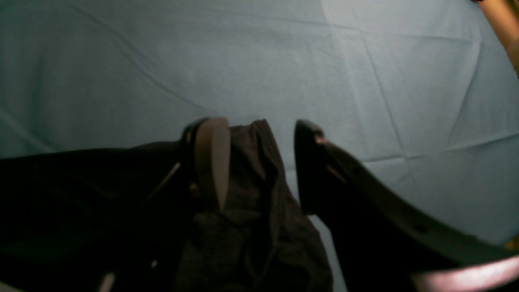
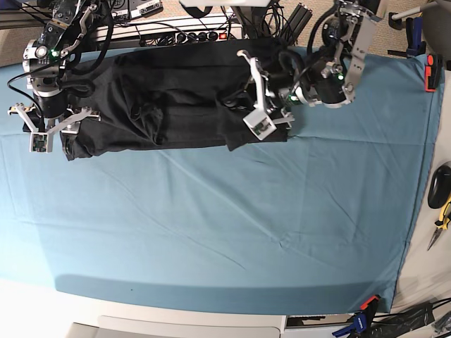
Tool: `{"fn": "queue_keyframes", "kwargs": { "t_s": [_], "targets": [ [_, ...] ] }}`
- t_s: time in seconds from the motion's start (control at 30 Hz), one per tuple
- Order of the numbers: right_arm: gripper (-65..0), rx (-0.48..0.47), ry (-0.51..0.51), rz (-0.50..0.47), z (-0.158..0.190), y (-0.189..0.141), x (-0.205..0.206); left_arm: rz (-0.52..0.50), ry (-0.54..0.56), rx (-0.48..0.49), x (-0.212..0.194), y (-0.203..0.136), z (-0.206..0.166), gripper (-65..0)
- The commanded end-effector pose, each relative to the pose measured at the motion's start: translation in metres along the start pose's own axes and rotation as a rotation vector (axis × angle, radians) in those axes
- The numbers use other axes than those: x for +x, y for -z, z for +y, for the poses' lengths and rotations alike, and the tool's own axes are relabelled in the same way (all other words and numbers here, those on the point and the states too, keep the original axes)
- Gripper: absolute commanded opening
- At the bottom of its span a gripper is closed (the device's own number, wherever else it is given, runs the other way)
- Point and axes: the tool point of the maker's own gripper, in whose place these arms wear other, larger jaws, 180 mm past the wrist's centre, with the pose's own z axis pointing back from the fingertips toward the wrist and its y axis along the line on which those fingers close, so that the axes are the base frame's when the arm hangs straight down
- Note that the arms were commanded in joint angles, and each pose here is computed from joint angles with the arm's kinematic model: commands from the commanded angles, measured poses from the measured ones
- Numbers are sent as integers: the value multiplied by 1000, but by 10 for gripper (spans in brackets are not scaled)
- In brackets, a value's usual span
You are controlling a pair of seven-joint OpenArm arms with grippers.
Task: Fold the T-shirt properly
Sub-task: 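Fold the held strip end with the left gripper toward the right gripper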
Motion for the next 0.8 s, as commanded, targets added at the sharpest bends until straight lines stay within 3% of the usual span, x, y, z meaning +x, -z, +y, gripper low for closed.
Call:
{"fn": "queue_keyframes", "kwargs": {
  "t_s": [0.0,0.53,0.77],
  "targets": [
    [-384,-11,-4,-46,-4,-2,12,-73,10,-18,18,-1,-5,-650],
    [-384,28,63,96,1,29,-40,-120,-61,-54,27,18,-13,-650],
    [-384,33,80,88,2,34,-37,-121,-81,-65,26,21,-13,-650]
  ]
}}
